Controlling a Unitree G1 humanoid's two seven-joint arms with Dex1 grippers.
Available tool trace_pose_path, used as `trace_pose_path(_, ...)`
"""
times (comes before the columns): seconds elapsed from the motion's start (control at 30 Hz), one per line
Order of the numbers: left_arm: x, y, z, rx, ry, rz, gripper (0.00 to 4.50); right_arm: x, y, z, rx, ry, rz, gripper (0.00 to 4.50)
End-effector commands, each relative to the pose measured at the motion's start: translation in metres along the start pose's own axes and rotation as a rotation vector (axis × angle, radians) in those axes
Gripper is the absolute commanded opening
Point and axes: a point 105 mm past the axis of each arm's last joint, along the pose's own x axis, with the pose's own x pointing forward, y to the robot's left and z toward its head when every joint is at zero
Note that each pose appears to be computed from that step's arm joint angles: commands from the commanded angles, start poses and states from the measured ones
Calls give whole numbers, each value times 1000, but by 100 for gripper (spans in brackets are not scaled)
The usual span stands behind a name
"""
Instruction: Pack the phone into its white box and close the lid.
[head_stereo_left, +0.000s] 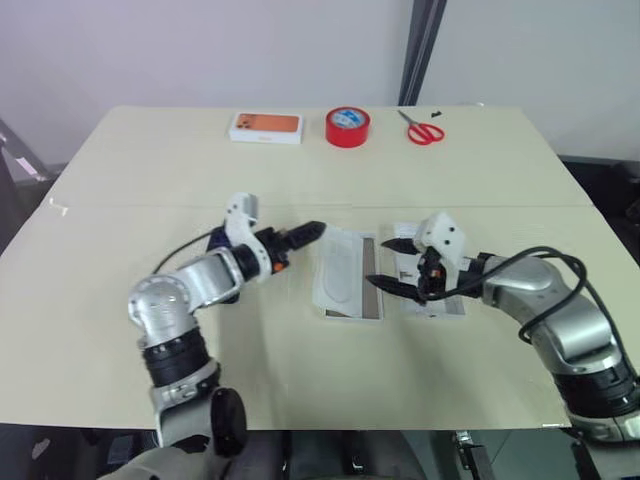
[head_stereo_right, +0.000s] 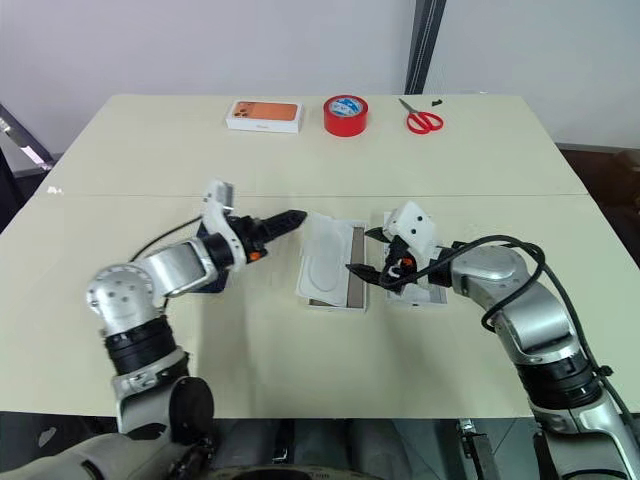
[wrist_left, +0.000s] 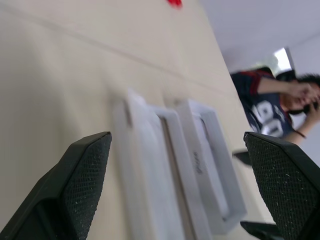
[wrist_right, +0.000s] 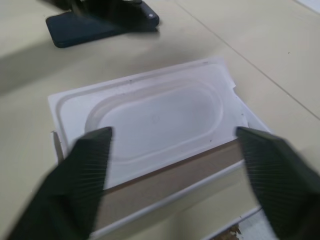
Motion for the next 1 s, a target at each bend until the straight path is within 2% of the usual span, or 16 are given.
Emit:
trace_pose_path(0.03, -17, 10, 12, 164, -37, 56, 449, 11, -12, 8, -32, 35, -92, 178)
trace_pose_path(0.13, -31, 21, 15, 355, -31, 107, 449, 21, -12, 12, -81, 63, -125, 27)
trace_pose_path(0.2, -43, 25, 15, 517, -21, 109, 449, 30, -8, 16, -114, 74, -118, 27)
trace_pose_path(0.3, -60, 24, 19, 731, -95, 68, 449, 46, -6, 15, -157, 119, -120, 27)
trace_pose_path(0.47, -75, 34, -4, 868, -14, -6, 449, 65, -15, 12, -174, 168, -179, 27)
trace_pose_path(0.63, -81, 25, -12, 846, -11, -87, 449, 69, -13, -1, -233, 255, -178, 27)
trace_pose_path(0.9, -82, 22, -26, 845, 36, -119, 449, 41, -29, -18, -411, 400, -195, 27)
trace_pose_path(1.0, -82, 24, -27, 841, 39, -114, 449, 37, -31, -13, -437, 388, -195, 27)
